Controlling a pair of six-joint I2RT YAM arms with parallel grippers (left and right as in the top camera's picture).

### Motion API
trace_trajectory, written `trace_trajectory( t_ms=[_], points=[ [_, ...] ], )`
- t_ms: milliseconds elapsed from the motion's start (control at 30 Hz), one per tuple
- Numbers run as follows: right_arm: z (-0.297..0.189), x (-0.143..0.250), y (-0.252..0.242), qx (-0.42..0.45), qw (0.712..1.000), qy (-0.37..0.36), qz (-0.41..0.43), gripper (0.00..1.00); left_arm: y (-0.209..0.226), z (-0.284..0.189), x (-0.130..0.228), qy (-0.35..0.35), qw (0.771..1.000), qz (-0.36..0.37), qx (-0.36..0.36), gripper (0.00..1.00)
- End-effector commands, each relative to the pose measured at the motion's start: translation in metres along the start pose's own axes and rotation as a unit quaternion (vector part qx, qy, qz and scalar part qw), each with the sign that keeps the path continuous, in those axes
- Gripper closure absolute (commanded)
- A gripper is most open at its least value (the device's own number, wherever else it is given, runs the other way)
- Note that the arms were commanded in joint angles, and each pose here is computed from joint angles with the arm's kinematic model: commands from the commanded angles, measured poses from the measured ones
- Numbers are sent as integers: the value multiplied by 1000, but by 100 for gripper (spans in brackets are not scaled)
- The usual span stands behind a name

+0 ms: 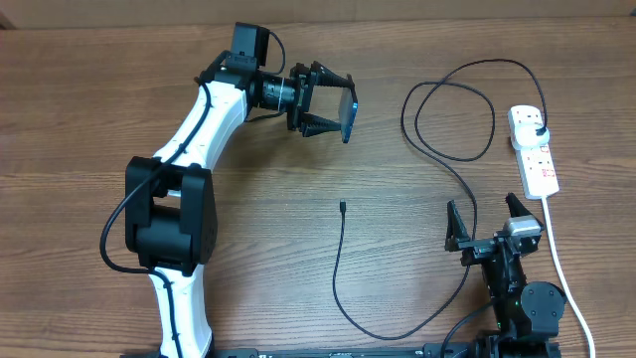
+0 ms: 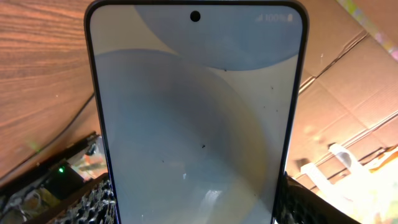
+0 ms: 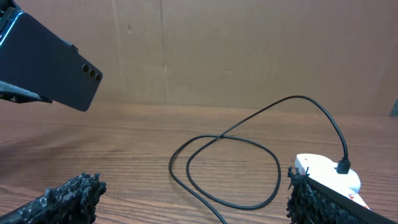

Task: Plug charger to phone and switch on socket
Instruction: 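Lift the phone with the left gripper and raise it upright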

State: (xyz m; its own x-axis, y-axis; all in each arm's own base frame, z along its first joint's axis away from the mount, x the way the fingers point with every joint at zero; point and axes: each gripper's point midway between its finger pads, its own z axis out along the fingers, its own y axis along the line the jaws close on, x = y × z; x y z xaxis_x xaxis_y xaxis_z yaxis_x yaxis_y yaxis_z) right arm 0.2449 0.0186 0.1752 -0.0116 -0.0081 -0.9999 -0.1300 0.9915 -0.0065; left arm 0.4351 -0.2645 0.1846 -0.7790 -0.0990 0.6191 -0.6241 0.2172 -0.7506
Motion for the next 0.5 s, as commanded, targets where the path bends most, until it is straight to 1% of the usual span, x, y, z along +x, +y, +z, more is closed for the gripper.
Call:
trace_trajectory(
  t_ms=[0, 233, 333, 467],
  points=[
    [0, 2, 2, -5, 1000, -2, 1, 0, -14, -11, 8, 26, 999, -18, 20, 96],
    [0, 2, 2, -5, 1000, -2, 1, 0, -16, -14, 12, 39, 997, -58, 23, 96],
    [0, 2, 2, -5, 1000, -2, 1, 0, -18, -15, 20, 62, 996, -61, 28, 96],
    [0, 2, 2, -5, 1000, -2, 1, 0, -19, -15, 23, 71, 995, -61, 30, 96]
  ],
)
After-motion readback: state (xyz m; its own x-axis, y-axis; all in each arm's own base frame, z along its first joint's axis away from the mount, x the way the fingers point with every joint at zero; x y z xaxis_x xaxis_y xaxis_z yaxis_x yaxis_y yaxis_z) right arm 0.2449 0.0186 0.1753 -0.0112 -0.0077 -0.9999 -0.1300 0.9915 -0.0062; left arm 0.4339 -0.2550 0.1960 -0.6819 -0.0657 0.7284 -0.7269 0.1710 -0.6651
